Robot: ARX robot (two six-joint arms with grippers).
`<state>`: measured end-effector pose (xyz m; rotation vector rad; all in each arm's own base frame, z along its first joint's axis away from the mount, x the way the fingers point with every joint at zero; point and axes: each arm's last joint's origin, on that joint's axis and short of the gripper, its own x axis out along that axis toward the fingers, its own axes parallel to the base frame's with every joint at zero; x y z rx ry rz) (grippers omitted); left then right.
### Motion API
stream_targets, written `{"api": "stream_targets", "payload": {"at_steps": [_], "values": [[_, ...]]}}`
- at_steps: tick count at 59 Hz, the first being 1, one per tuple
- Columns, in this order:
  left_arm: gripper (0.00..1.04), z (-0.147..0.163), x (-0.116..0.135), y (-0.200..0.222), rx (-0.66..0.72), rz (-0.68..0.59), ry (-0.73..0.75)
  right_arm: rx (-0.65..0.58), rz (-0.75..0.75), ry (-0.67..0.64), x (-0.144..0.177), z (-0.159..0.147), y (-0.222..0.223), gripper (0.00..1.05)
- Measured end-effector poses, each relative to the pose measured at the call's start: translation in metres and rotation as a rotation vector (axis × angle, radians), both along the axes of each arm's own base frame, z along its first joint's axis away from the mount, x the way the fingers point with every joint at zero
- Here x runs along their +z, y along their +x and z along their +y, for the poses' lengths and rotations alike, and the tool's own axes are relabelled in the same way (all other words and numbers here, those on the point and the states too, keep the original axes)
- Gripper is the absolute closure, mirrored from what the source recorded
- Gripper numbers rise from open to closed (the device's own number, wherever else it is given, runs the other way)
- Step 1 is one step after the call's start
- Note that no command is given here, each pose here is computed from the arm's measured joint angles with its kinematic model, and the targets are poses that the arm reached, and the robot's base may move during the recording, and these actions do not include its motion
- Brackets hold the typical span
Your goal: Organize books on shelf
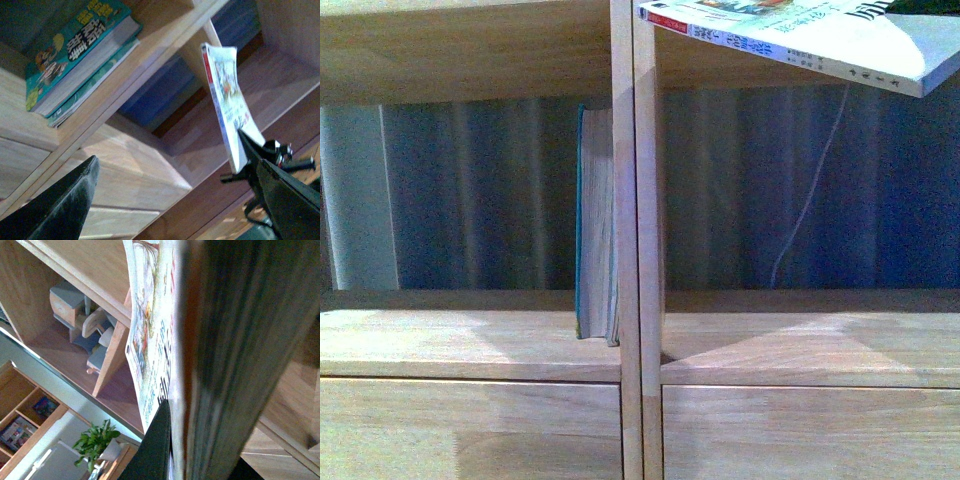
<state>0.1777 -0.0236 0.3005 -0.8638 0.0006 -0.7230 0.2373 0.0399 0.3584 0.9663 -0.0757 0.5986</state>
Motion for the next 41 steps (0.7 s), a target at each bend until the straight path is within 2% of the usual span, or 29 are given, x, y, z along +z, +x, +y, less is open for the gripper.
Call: {"api": "stream_targets", "payload": {"at_steps": [8, 21, 41], "values": [[0.07, -0.024, 0.016, 0.018, -0.063, -0.009, -0.062, 0.006, -0.007, 0.000, 0.005, 0.003, 0.005, 0.97], [0.07, -0.061, 0.035, 0.042, -0.154, -0.009, -0.082, 0.031, -0.015, -0.002, 0.011, 0.011, 0.007, 0.97], [0.07, -0.080, 0.051, 0.073, -0.165, -0.039, 0.001, 0.105, -0.032, -0.042, 0.014, 0.020, -0.002, 0.97]]}}
